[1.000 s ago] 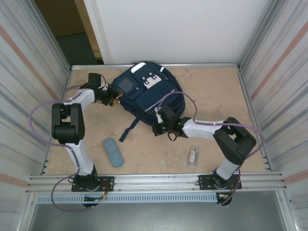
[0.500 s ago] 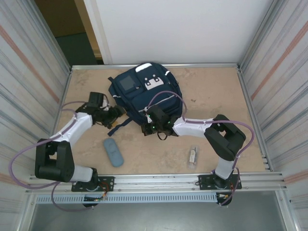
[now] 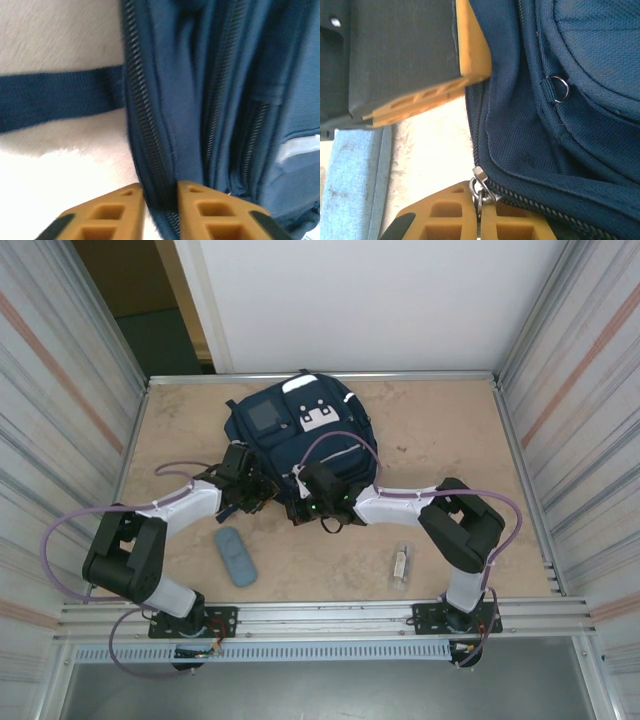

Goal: Pack the student bag

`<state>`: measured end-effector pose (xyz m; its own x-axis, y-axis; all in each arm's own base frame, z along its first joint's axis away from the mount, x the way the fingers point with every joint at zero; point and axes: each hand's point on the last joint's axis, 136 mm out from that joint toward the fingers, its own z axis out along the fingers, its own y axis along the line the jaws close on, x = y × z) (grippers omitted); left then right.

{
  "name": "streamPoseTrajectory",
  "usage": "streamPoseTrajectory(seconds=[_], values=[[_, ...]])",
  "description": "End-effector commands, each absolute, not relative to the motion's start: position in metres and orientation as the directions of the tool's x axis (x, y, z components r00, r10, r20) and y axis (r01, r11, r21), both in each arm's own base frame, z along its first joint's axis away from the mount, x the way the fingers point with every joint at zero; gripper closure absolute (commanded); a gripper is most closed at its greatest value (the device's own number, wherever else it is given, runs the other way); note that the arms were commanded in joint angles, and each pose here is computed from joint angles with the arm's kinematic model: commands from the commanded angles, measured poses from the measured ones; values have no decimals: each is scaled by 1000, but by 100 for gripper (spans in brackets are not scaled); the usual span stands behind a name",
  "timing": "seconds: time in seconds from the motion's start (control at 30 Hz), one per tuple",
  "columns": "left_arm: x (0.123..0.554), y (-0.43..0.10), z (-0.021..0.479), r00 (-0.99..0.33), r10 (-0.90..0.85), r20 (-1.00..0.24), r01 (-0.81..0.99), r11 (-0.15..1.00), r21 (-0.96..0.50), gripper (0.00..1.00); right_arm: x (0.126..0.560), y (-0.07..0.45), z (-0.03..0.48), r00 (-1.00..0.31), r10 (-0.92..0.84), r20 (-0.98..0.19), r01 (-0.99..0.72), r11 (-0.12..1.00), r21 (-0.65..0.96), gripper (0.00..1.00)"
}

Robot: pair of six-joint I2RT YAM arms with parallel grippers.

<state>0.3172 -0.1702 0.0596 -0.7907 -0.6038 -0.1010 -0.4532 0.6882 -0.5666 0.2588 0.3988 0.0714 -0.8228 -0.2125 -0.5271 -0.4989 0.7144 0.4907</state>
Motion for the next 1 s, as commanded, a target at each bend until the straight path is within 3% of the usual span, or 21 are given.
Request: streamPoseTrajectory(seconds=[0.0, 0.13, 0.4, 0.73, 0.87, 0.97], values=[[333, -150, 72, -765, -608, -213, -428, 727, -536, 92, 252, 391, 84, -813, -227, -536, -518, 702, 489, 100], [334, -139, 76, -780, -595, -192, -417, 724, -549, 100, 253, 358, 74, -824, -245, -510, -497, 745, 444, 100], [356, -104, 82, -784, -588, -198, -402, 724, -560, 100, 252, 302, 46, -860, -225, -458, -420, 821, 386, 100], [431, -72, 90, -785, -579, -219, -376, 727, -575, 100, 253, 305, 52, -852, -228, -471, -427, 823, 374, 99], [444, -79, 105, -786, -601, -149, -368, 647, -667, 81, 260, 333, 56, -861, -201, -468, -419, 801, 427, 99], [417, -72, 115, -785, -592, -182, -368, 681, -633, 62, 269, 355, 62, -848, -172, -501, -430, 777, 461, 100]])
